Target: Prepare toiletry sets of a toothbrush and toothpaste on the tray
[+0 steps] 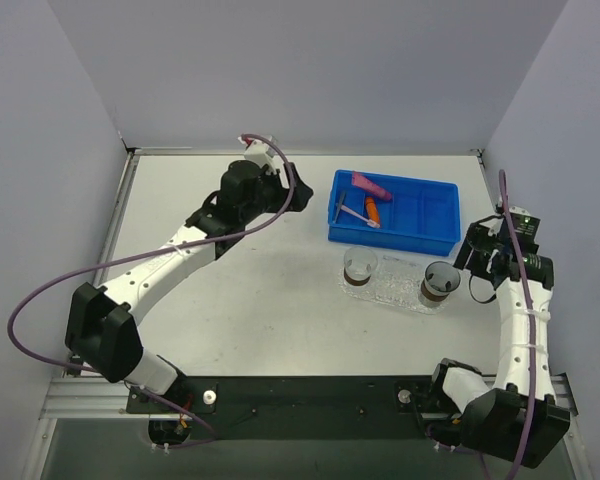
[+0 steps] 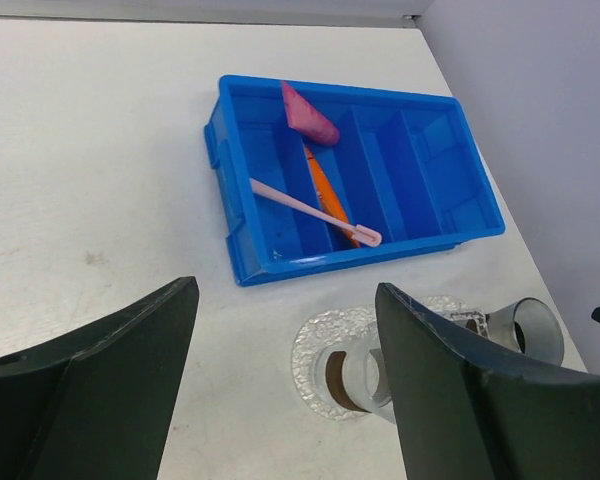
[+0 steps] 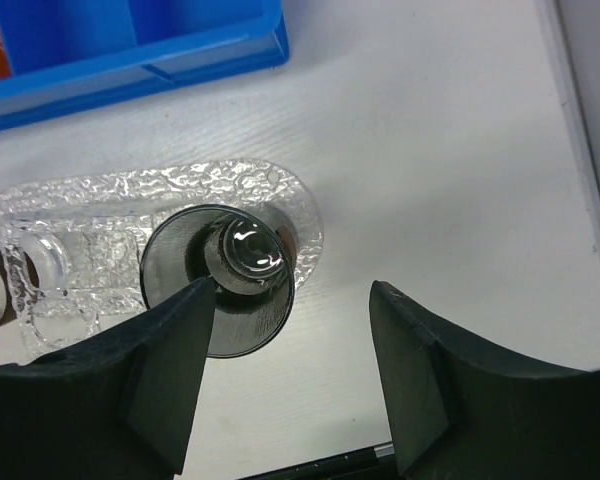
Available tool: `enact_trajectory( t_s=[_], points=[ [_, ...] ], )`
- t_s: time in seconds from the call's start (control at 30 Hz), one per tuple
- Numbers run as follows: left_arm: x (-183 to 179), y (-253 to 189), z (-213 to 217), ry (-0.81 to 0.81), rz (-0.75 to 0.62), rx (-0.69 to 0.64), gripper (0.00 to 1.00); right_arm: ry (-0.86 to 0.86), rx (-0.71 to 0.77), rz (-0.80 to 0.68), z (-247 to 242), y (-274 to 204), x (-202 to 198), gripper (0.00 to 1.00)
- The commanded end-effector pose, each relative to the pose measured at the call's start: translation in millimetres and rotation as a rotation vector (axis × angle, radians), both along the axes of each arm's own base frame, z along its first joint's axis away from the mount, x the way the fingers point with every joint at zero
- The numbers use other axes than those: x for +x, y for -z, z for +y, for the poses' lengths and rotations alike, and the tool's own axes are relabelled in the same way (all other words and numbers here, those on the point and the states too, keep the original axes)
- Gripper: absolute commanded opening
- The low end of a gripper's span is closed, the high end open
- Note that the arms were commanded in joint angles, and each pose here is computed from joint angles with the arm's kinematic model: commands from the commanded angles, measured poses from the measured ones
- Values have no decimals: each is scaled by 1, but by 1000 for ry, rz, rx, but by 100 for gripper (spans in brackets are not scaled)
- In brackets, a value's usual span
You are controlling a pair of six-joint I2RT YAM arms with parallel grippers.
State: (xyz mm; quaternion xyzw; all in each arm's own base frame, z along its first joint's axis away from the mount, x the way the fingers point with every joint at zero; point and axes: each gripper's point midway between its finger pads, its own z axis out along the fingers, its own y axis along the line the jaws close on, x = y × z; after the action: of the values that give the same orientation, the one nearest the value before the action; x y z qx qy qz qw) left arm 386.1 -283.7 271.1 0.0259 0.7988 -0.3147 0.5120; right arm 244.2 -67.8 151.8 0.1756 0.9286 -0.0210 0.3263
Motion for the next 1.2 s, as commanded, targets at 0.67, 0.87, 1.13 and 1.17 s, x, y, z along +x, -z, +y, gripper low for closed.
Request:
enact_trajectory(
  t_s=[0.67, 0.87, 1.13, 1.17],
  points=[
    [77, 4, -144, 135, 137, -68, 60, -81, 64, -392, 52, -120, 32, 51],
    [93, 41, -157, 90, 219, -100, 55, -84, 78, -411, 55, -119, 28, 49],
    [110, 79, -165, 39, 255, -61, 54, -86, 93, -430, 59, -117, 22, 48],
    [111, 82, -166, 39, 257, -59, 54, -81, 92, -428, 58, -116, 22, 48]
  ],
)
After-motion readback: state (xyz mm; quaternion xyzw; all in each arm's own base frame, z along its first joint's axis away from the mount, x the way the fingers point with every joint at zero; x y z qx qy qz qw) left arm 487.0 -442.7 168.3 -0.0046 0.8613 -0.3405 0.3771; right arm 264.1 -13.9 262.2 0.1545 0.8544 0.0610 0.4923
